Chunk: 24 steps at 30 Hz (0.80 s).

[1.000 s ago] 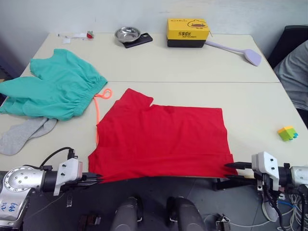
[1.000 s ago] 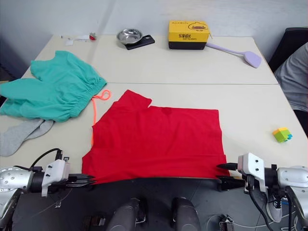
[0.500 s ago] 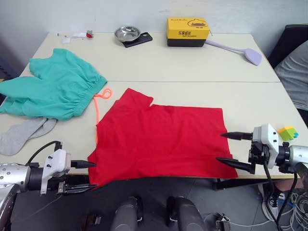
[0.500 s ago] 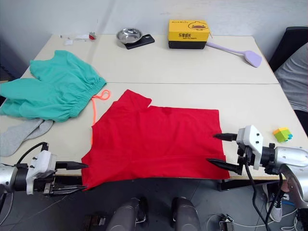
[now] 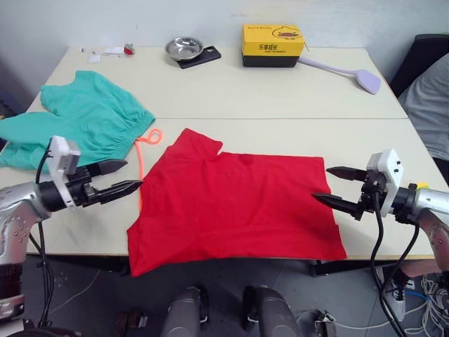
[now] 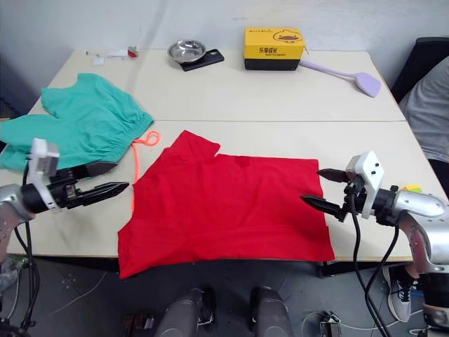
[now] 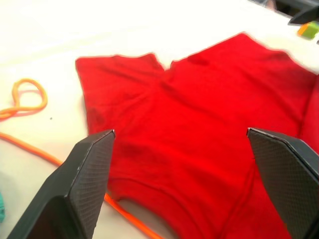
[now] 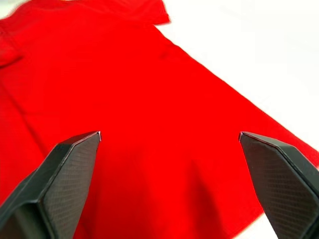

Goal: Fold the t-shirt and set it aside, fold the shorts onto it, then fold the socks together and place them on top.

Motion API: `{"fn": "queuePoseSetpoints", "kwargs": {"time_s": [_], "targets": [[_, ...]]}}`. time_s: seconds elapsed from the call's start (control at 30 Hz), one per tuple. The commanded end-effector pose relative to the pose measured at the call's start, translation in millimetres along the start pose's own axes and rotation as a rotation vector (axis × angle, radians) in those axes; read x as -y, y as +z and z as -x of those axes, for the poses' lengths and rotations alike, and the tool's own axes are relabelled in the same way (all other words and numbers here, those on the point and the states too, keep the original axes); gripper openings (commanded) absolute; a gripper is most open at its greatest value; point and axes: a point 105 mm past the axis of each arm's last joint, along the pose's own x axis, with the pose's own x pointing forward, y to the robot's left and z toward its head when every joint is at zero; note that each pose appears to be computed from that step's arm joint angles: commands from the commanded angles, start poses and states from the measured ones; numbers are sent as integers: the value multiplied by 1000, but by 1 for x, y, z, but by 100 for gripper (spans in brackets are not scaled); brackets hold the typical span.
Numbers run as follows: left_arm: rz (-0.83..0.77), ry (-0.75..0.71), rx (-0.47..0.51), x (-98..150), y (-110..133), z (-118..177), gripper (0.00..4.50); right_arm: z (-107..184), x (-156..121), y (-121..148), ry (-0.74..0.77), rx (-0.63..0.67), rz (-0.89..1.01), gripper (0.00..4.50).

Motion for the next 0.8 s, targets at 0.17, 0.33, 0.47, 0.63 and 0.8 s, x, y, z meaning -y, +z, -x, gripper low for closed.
{"fn": "queuePoseSetpoints", "kwargs": {"time_s": [0.17, 0.33, 0.47, 0.63, 0.8], "targets": [[63, 92, -36, -33, 8, -50, 445, -28, 25, 6, -93, -66, -26, 450], [36, 137, -123, -47, 2, -87, 445, -44, 50, 10, -198, -91, -28, 450], [4, 209, -158, -59, 0, -101, 445, -58, 57, 7, -227, -120, -24, 450], [-8, 276, -194, -71, -10, -105, 445, -67, 70, 2, -282, -156, -38, 450], [-5, 320, -201, -77, -15, -108, 445, -74, 81, -3, -319, -165, -79, 450]]}}
